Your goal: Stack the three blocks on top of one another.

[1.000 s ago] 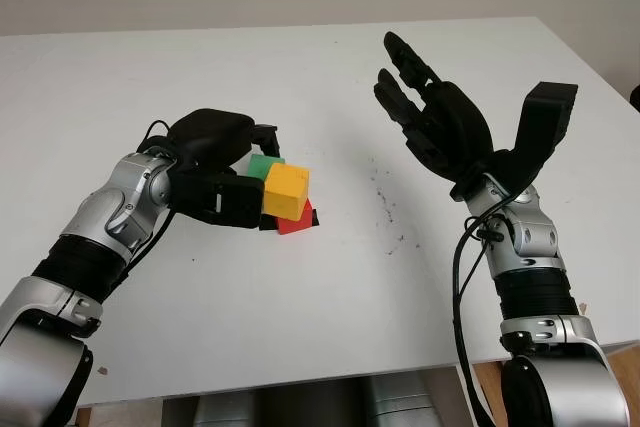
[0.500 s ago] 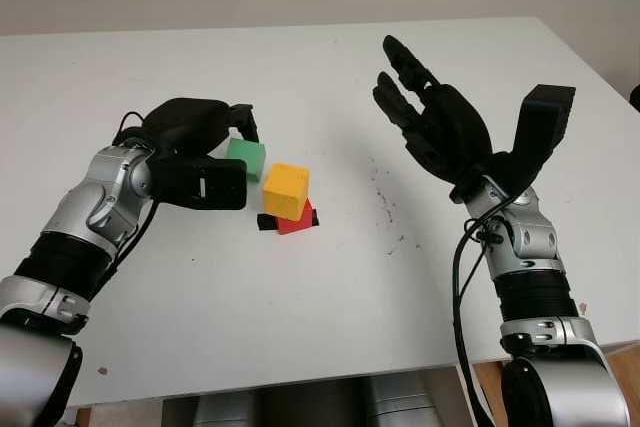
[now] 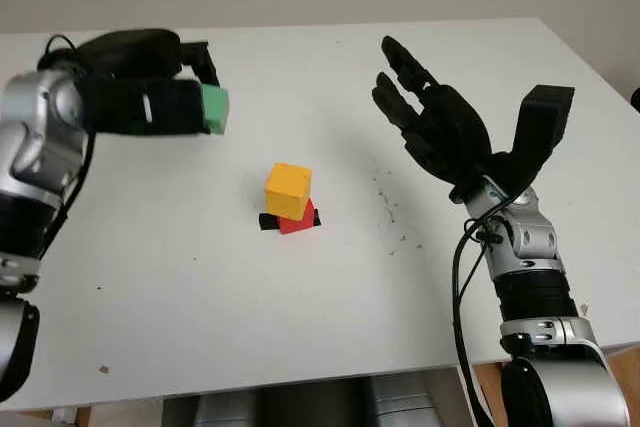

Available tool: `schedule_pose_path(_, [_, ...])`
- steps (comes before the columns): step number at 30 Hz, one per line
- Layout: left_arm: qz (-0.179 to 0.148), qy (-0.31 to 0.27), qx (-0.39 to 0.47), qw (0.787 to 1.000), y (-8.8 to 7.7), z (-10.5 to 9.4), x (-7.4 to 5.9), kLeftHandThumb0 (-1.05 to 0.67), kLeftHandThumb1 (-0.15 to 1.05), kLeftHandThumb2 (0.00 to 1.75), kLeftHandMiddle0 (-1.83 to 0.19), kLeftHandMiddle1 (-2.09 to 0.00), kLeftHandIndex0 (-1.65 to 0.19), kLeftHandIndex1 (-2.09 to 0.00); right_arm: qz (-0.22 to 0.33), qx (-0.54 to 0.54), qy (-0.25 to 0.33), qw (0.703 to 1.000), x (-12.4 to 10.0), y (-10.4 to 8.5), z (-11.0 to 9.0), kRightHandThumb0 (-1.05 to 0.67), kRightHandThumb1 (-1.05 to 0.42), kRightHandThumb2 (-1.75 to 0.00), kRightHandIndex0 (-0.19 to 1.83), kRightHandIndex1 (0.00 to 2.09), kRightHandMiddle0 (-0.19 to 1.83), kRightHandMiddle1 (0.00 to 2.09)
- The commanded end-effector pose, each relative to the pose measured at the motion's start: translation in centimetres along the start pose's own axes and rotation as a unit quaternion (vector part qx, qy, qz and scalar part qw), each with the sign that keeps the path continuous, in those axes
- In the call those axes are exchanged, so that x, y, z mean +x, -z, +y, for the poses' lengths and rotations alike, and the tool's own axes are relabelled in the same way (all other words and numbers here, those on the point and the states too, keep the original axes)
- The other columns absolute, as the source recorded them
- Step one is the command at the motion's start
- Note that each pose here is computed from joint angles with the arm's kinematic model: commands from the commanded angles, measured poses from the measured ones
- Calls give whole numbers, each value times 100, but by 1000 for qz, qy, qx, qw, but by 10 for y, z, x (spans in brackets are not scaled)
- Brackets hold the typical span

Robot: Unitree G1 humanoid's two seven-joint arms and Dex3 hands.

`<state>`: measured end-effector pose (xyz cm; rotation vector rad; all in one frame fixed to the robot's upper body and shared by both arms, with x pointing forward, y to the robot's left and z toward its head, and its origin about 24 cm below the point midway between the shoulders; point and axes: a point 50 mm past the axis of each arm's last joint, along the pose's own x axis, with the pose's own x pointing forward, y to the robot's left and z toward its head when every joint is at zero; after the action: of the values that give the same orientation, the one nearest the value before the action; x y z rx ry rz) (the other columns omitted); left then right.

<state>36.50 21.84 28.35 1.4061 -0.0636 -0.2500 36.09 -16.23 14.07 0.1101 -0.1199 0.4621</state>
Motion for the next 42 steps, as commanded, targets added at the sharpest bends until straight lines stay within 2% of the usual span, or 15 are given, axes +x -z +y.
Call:
schedule_pose_path(1, [-22, -19, -9, 1000, -8, 23, -8, -38, 99, 5, -23, -6, -38, -133, -9, -7, -5, 1000, 1, -4, 2, -65, -101, -6, -19, 0, -5, 5])
schedule_pose_path(4, [-46, -9, -44, 998, -12, 32, -11, -41, 97, 5, -24, -5, -46, -123, -9, -8, -6, 1000, 2, -3, 2, -65, -101, -6, -19, 0, -4, 5])
schedule_pose_path(9, [-83, 19, -107, 991, -21, 37, -17, -38, 95, 5, -27, -6, -48, -130, -9, -8, -8, 1000, 2, -2, 3, -65, -101, -6, -19, 0, -4, 5])
schedule_pose_path(12, [-87, 31, -134, 987, -29, 34, -21, -41, 95, 5, -30, -7, -47, -139, -11, -9, -11, 1000, 3, -2, 4, -65, -102, -6, -19, 0, -5, 5])
schedule_pose_path(20, [-85, 64, -150, 983, -50, 22, -31, -38, 97, 6, -28, -5, -41, -157, -9, -12, -10, 1000, 4, -2, 4, -65, -102, -6, -19, 0, -5, 5])
schedule_pose_path(28, [-72, 40, -161, 984, -61, 5, -34, -40, 96, 5, -31, -6, -46, -161, -9, -10, -11, 1000, 4, -2, 4, -65, -102, -5, -19, 0, -5, 5])
schedule_pose_path(36, [-70, 48, -97, 992, -69, -3, -36, -40, 98, 6, -34, -7, -40, -164, -9, -14, -13, 1000, 4, -2, 5, -66, -102, -5, -19, 0, -6, 5])
schedule_pose_path(42, [-63, 71, -110, 989, -71, -8, -34, -36, 98, 5, -31, -5, -34, -169, -11, -10, -13, 1000, 4, -1, 6, -65, -102, -5, -19, 0, -7, 4])
